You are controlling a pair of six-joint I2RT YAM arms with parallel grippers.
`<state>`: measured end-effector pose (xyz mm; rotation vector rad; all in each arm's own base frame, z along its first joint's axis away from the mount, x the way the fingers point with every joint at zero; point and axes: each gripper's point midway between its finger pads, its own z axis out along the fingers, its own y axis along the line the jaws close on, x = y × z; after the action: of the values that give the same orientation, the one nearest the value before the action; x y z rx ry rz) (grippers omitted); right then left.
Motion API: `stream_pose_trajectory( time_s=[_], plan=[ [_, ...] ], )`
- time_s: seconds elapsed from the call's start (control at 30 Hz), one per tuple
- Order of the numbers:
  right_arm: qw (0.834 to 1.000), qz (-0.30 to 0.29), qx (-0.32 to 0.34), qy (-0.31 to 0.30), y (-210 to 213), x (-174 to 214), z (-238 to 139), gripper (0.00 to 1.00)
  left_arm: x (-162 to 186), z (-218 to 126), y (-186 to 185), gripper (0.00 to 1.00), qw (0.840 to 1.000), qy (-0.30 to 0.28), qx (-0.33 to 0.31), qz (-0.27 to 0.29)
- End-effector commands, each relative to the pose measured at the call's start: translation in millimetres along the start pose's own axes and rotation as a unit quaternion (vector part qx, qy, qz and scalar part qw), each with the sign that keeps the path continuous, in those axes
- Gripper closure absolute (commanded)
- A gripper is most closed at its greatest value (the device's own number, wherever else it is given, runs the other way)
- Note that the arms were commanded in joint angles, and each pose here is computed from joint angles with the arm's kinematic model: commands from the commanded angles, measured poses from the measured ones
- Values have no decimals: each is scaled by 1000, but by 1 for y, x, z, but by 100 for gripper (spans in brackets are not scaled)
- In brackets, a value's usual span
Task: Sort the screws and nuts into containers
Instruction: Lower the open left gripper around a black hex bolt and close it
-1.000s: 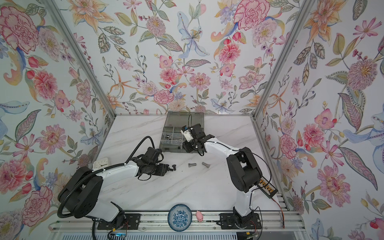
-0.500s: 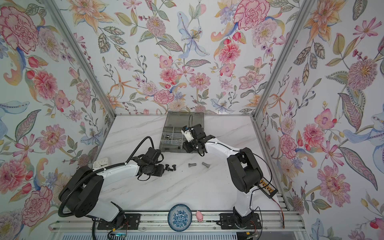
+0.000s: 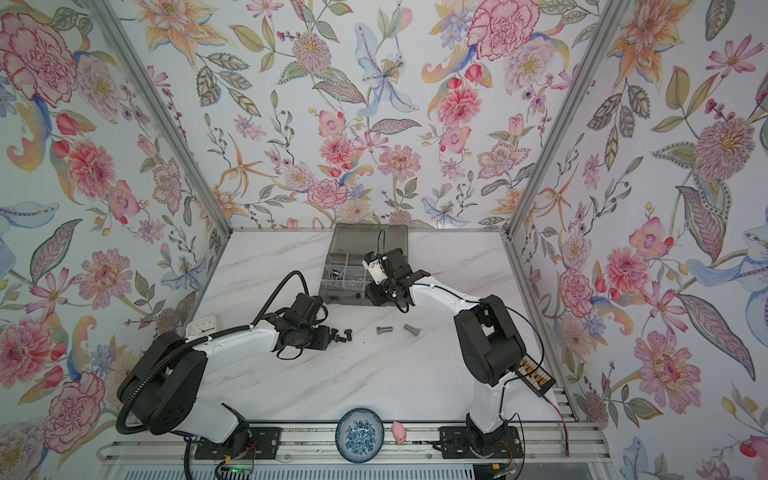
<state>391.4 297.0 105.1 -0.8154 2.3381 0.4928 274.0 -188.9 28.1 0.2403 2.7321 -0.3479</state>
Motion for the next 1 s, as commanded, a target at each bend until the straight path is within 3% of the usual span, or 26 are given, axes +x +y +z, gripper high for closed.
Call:
stream_pose_trajectory(
  time_s=[0.0, 0.67, 0.97],
  plan=[
    [1000, 9, -1, -1, -3, 3, -2, 51, -2, 2, -6, 50, 1000, 1, 7, -6],
    [1000, 19, -2, 6, -4, 14, 1, 51, 10, 3, 22, 53, 998, 18, -66, -9],
    [1000, 22, -3, 10, -5, 18, 2, 51, 10, -3, 34, 59, 995, 12, -100, -11]
  ],
)
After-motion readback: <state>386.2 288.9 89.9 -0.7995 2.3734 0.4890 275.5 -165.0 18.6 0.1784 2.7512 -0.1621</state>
